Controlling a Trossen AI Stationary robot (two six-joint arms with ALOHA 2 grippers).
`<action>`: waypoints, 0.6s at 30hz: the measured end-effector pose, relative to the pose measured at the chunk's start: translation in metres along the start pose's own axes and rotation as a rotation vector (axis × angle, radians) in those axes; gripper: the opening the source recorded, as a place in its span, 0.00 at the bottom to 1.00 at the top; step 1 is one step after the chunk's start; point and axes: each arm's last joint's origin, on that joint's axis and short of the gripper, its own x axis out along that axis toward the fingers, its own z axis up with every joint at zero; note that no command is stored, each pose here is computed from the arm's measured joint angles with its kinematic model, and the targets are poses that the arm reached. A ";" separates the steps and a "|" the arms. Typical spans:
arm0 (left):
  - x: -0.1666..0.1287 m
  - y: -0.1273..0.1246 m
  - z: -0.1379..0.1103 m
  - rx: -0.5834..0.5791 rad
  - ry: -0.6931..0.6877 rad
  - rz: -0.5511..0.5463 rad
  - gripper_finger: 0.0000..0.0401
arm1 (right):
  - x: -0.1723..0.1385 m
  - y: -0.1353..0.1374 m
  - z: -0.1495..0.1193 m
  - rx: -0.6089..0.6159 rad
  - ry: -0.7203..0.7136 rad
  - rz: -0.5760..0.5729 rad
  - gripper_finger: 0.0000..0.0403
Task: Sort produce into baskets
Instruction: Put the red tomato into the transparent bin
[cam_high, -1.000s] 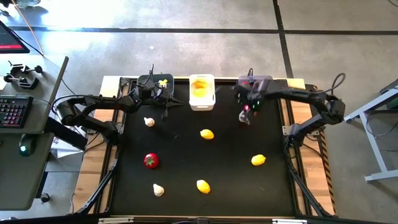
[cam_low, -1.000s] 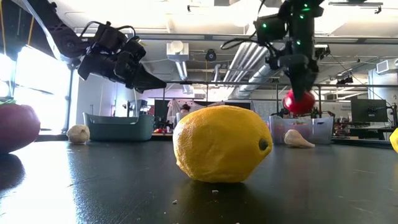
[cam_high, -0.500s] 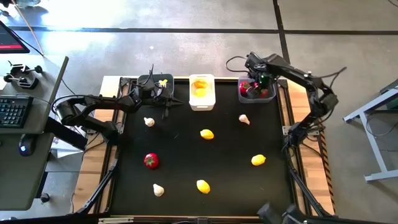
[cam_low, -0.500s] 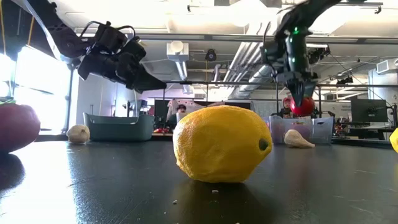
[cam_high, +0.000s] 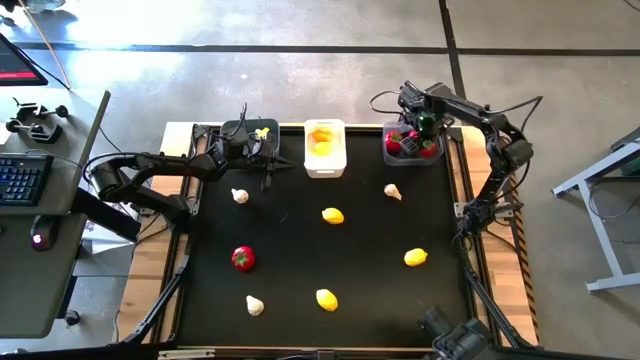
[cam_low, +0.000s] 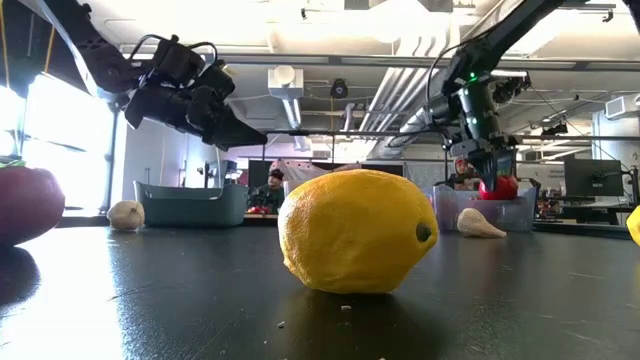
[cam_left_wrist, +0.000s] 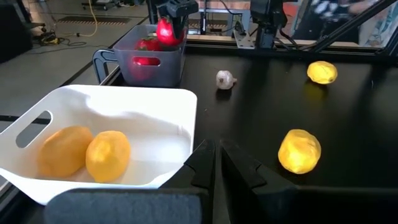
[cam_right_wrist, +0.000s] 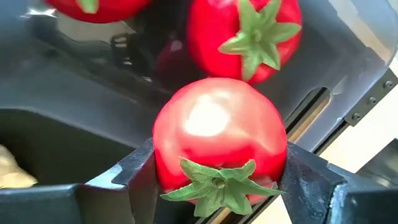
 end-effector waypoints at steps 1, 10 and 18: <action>0.000 0.000 0.000 0.000 0.001 0.000 0.02 | 0.002 -0.001 0.001 0.003 0.009 -0.006 0.61; 0.000 0.000 -0.001 -0.008 0.013 -0.002 0.02 | 0.018 0.000 0.010 -0.027 0.056 -0.005 0.61; 0.000 0.000 -0.001 -0.008 0.013 -0.002 0.02 | 0.020 0.001 0.011 -0.073 0.059 -0.010 0.78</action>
